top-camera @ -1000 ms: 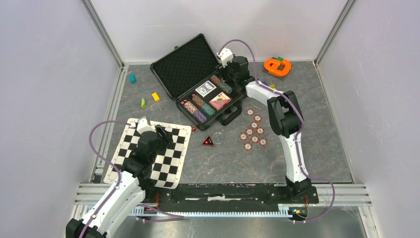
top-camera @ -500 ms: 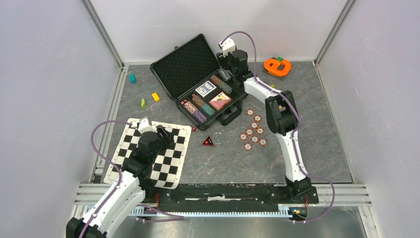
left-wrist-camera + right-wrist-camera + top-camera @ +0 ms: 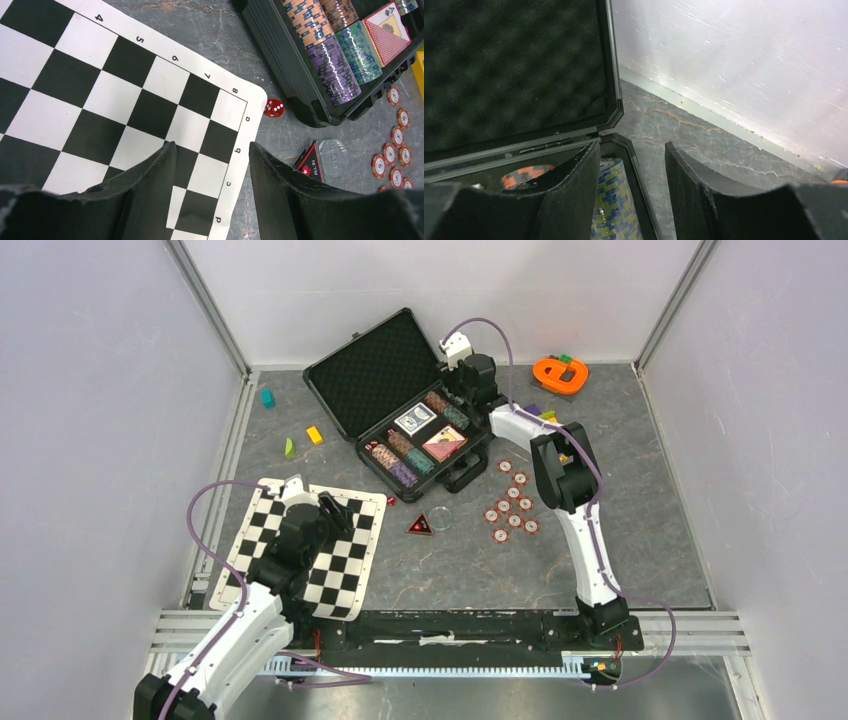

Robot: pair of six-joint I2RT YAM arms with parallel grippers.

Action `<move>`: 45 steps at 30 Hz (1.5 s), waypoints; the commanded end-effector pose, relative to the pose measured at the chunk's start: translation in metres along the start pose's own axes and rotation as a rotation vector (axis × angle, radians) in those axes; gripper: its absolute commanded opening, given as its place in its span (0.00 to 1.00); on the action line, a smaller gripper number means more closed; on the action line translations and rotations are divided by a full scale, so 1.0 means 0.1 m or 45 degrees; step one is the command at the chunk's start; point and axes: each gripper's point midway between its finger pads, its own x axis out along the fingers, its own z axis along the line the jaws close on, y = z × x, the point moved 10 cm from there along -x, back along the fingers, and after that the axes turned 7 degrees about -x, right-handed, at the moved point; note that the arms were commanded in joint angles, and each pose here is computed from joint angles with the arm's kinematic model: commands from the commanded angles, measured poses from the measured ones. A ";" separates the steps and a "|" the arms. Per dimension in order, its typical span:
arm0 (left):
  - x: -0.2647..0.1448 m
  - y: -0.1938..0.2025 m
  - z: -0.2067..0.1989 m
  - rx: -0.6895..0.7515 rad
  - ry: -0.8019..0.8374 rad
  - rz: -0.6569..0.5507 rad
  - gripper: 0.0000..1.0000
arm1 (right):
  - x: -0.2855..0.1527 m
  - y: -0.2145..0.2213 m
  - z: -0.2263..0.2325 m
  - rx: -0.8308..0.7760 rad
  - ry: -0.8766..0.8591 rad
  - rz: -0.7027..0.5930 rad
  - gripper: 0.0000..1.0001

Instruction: Pack up texas hold em set

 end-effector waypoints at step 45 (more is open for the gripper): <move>0.22 0.04 -0.45 0.277 0.512 0.167 0.68 | -2.92 0.12 0.26 0.552 -0.184 0.121 0.66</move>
